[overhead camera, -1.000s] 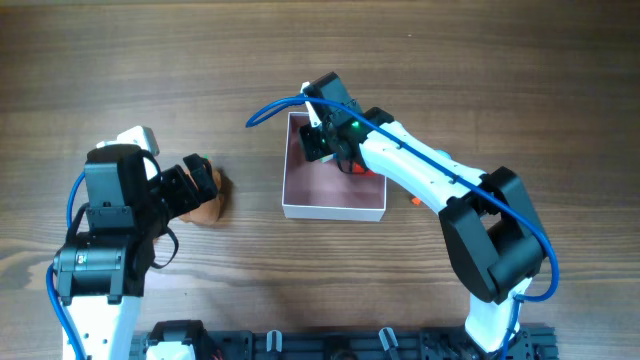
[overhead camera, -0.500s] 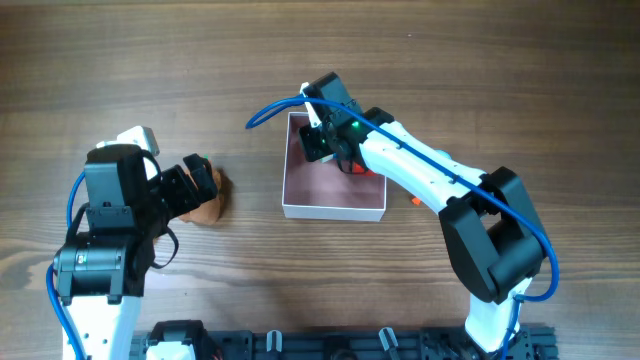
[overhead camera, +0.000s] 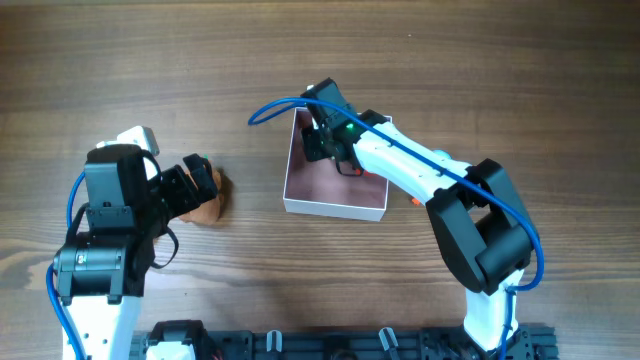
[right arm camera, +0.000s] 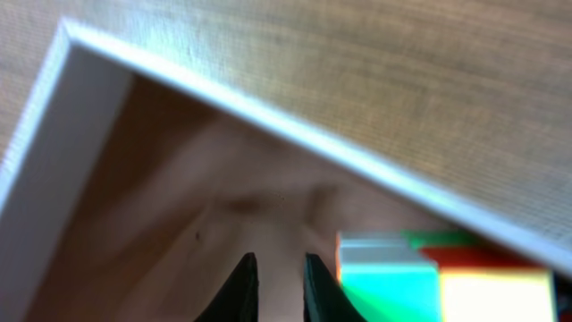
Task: Pack container
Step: 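Place the Rubik's cube in the box beside the truck, then grasp the blue-capped duck toy with the right gripper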
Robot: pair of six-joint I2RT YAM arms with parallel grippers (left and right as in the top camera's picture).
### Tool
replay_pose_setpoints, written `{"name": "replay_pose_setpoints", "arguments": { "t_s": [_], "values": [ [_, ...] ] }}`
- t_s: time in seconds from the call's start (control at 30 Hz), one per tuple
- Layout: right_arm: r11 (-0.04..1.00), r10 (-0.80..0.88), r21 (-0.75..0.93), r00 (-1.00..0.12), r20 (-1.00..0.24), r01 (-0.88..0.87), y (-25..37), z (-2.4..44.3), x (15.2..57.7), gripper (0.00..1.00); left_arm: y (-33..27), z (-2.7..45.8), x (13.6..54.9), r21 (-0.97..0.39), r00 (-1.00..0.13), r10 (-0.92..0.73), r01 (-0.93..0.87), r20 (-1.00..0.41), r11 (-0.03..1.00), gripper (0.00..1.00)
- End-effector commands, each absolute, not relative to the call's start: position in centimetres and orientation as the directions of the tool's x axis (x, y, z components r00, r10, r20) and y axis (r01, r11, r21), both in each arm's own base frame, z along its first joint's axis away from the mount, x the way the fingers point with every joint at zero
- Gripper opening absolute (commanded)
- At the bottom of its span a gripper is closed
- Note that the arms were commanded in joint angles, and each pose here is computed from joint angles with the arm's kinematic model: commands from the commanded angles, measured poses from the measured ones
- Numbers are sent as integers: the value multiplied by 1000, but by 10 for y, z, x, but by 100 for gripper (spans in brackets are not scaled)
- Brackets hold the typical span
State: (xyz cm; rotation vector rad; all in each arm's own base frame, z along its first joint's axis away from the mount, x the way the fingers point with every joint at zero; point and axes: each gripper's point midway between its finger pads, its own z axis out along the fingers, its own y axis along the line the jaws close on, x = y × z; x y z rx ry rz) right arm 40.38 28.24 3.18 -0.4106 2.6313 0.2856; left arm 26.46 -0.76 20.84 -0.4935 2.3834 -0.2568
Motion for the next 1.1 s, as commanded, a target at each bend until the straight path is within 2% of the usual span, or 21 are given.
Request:
{"name": "replay_pose_setpoints", "arguments": {
  "t_s": [0.0, 0.1, 0.13, 0.2, 0.27, 0.4, 0.47, 0.57, 0.63, 0.73, 0.83, 0.9, 0.97, 1.07],
  "values": [
    [945, -214, 112, -838, -503, -308, 282, 31, 414, 19, -5, 217, 267, -306, -682, -411, -278, -605, 911, 100],
    [943, -207, 117, -828, -522, -310, 285, 34, 418, 19, -5, 217, 267, -306, -682, -411, -278, -605, 911, 100],
    [944, -205, 117, -825, -527, -309, 285, 35, 419, 16, -5, 217, 267, -306, -682, -411, -278, -605, 911, 100],
    [958, -192, 79, -823, -534, -275, 276, 35, 423, 10, -5, 217, 267, -306, -682, -411, -278, -605, 911, 100],
    [979, -153, 29, -831, -534, -200, 262, 33, 426, 10, -5, 217, 267, -306, -682, -411, -278, -605, 911, 100],
    [989, -140, -43, -835, -532, -139, 244, 32, 426, 12, -5, 217, 267, -306, -682, -411, -278, -605, 911, 100],
    [989, -143, -42, -835, -532, -142, 245, 32, 426, 16, -5, 217, 267, -306, -682, -411, -278, -605, 911, 100],
    [971, -200, 9, -834, -515, -239, 260, 35, 420, 19, -5, 217, 267, -306, -682, -411, -278, -605, 911, 100],
    [962, -214, 31, -819, -532, -271, 265, 51, 419, 20, -5, 217, 267, -306, -681, -411, -278, -605, 911, 100],
    [952, -233, 20, -764, -602, -306, 264, 108, 421, 22, -5, 217, 267, -306, -682, -411, -278, -605, 911, 100],
    [976, -175, -27, -714, -678, -214, 235, 172, 420, 25, -5, 217, 267, -306, -681, -411, -278, -605, 911, 100],
    [999, -45, -34, -716, -697, -30, 187, 203, 412, 28, -5, 217, 267, -306, -682, -411, -278, -605, 911, 100],
    [996, 51, -23, -761, -646, 87, 151, 198, 404, 27, -5, 217, 267, -306, -681, -411, -278, -605, 911, 100],
    [976, 171, -27, -840, -514, 215, 111, 166, 389, 26, -5, 217, 267, -306, -682, -411, -278, -605, 911, 100]
  ]
}}
